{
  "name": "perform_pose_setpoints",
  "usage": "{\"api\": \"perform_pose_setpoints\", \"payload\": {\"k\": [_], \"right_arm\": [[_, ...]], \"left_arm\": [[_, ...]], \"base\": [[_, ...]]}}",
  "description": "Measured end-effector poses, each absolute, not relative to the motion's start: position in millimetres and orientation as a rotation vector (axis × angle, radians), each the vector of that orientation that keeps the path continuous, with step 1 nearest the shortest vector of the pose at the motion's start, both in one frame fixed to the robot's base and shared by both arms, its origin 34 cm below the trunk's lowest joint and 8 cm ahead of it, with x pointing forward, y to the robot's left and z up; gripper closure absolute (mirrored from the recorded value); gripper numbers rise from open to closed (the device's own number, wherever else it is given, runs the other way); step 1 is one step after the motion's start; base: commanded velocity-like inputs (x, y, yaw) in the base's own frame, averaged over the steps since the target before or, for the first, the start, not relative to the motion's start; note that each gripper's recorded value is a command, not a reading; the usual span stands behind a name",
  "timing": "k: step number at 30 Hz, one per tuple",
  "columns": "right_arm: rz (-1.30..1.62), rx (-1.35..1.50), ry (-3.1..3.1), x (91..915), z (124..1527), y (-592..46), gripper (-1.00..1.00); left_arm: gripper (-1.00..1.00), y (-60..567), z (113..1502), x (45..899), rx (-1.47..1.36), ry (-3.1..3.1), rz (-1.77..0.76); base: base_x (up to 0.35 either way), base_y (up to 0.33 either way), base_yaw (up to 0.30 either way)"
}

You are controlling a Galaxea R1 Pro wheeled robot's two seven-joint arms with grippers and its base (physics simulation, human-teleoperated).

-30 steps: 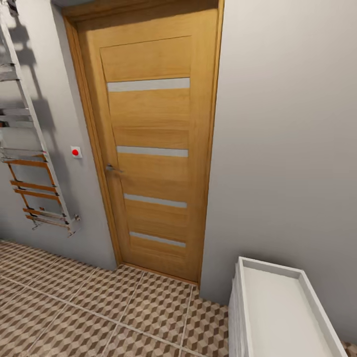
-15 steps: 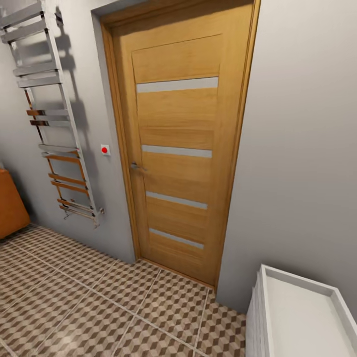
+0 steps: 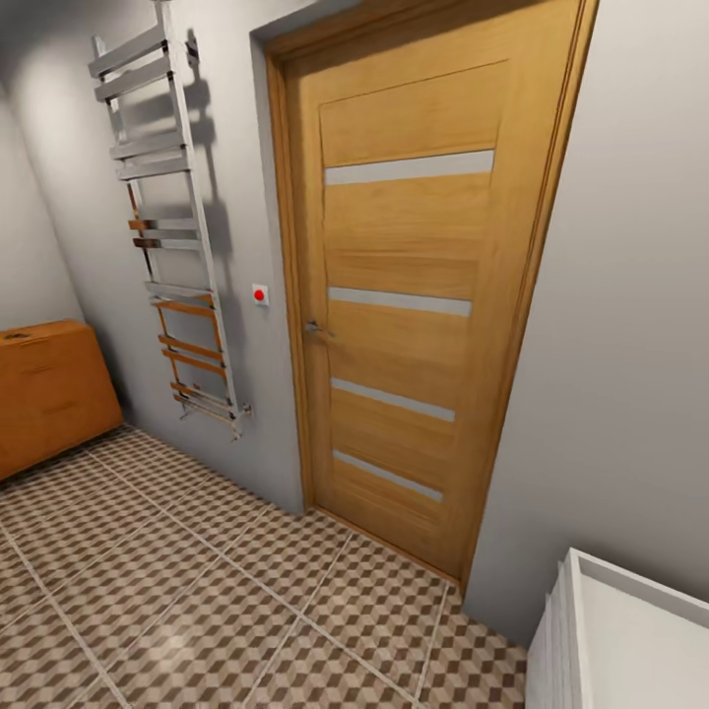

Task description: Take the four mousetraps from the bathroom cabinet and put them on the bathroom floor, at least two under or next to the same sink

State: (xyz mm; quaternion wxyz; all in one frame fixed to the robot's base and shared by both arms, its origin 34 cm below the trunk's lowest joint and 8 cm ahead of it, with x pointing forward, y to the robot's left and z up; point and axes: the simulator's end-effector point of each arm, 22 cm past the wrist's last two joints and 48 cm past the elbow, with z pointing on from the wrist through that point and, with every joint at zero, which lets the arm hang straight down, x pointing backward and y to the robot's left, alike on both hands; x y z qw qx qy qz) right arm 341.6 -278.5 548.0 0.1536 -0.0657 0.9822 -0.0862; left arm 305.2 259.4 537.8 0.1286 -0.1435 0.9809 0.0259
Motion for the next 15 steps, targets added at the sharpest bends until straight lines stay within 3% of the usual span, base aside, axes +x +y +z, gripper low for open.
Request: {"api": "perform_pose_setpoints", "payload": {"k": [15], "right_arm": [[-0.247, -0.189, 2.816, 341.6, 548.0, -278.5, -1.0]], "left_arm": [[-1.0, 259.4, 537.9, 305.3, -0.417, 2.852, 0.075]], "base": [[0.0, 0.0, 0.282]]}}
